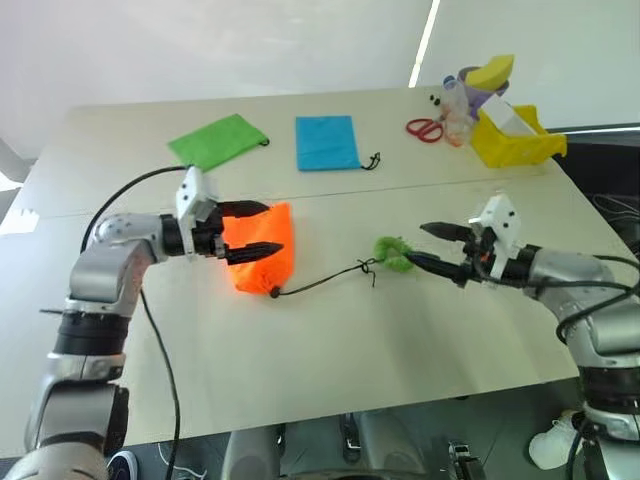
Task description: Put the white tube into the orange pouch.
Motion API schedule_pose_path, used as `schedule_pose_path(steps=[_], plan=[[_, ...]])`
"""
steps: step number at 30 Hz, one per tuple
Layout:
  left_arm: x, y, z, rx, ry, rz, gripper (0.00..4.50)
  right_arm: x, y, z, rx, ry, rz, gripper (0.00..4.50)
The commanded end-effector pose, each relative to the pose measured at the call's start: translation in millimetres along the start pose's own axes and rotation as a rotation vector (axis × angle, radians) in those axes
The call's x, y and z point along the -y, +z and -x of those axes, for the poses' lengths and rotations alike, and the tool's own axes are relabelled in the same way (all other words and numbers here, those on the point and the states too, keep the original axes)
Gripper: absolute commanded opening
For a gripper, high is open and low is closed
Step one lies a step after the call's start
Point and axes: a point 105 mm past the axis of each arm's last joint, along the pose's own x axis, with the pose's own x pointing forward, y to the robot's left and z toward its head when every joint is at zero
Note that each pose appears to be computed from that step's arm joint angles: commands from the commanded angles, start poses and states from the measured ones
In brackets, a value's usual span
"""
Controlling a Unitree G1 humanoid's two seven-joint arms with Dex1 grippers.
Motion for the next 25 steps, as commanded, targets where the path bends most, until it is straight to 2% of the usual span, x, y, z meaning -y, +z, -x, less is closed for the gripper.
schedule_pose_path(steps=[1,4,6,8,10,18,25], plan=[[-28,7,36,0.103,0.315,-0.024,4.50,12,8,-3,0.053,-0.134,0.078,3.39],[-29,-11,54,0.053,0.413,-0.021,4.50,46,5,-1,0.081,-0.354,0.088,3.39],[-4,-21,58,0.019,0.346,-0.016,4.50,81,-8,4,0.050,-0.568,0.046,3.39],[18,-30,61,-0.032,0.302,-0.039,4.50,98,-20,6,0.009,-0.676,0.049,3.39],[28,-36,66,-0.057,0.301,-0.039,4.50,108,-26,8,0.000,-0.714,0.016,3.39],[30,-49,87,-0.056,0.439,0.039,4.50,137,-45,22,-0.048,-0.829,0.014,3.39],[37,-65,103,-0.075,0.500,0.050,4.50,134,-45,11,-0.040,-0.790,0.021,3.39]])
